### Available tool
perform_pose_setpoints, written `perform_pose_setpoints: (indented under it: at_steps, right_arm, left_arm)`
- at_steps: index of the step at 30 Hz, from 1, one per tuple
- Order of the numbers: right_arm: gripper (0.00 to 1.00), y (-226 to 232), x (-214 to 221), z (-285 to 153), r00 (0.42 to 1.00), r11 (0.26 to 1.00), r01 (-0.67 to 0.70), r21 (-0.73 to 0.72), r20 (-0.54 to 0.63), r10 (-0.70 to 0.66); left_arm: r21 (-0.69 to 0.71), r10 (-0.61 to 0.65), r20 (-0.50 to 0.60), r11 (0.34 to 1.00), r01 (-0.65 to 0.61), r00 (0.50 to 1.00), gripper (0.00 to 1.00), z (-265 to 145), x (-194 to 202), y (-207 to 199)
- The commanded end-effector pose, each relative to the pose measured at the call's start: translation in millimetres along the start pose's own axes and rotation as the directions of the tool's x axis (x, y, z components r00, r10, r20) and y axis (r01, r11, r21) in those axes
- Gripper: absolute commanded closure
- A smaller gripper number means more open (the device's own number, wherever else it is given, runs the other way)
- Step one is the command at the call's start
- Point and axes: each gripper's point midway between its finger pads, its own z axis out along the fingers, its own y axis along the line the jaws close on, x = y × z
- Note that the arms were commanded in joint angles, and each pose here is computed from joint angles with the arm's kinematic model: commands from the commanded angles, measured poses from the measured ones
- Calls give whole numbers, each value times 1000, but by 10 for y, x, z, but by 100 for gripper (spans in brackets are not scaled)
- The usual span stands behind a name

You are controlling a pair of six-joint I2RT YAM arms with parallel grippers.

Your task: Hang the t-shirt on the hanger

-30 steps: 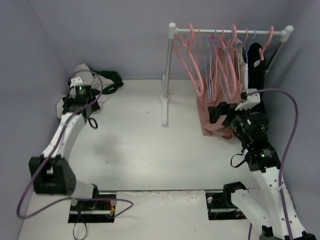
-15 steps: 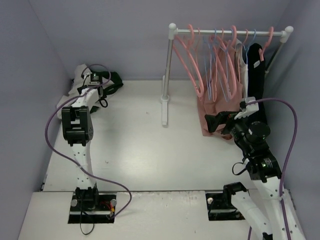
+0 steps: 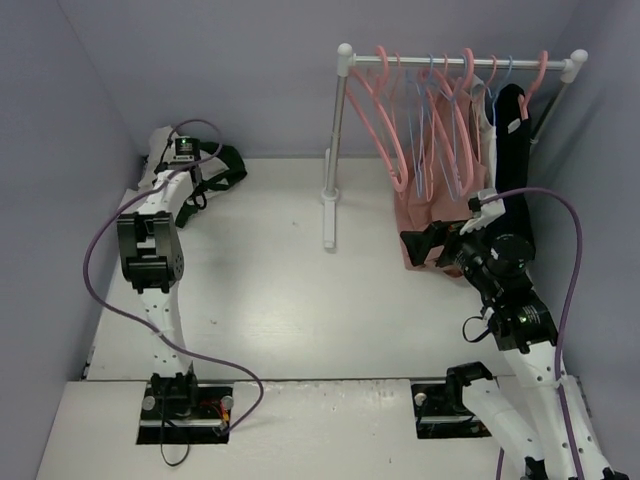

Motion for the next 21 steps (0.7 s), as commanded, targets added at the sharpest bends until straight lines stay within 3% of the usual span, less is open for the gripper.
perform_pose_setpoints:
  at_steps: [1,2,4,7,11,16,19,21]
  right_arm:
    - [11,258,-384,41,997,994,21,-109,80,-12]
    - [13,283,-386,59,997,993,16,-118,74,-8]
    - [15,330,-433,79,997,991,14,-131,76,-4]
    - [21,495,-438,159,998,984,16,-177,63,-5]
    - [23,850,-216,384,997,975,69,-212,0,-71]
    - [24,1235,465,702,972,967,172,-187,-128,-198]
    - [32,1253,884,936,960,975,154,-162,-211,-187]
    - [38,1257,1153,1034,955,982,118,-148,-255,-153]
  left_arm:
    - [238,30,452,959,-153,891,100,-2274,-1252,-411]
    - [248,37,496,951,-183,867,100,-2637,-1259,-428]
    - [260,39,524,944,-204,851,100,-2983,-1185,-417]
    - [312,-5,555,928,-203,832,100,-3548,-823,-330]
    - [339,-14,435,929,-149,901,100,-3295,52,-156]
    - [295,15,296,950,-106,955,100,-2805,999,77]
    - [303,44,221,946,-112,974,100,-2605,1301,30]
    - [306,63,204,944,-125,977,100,-2581,1287,-17]
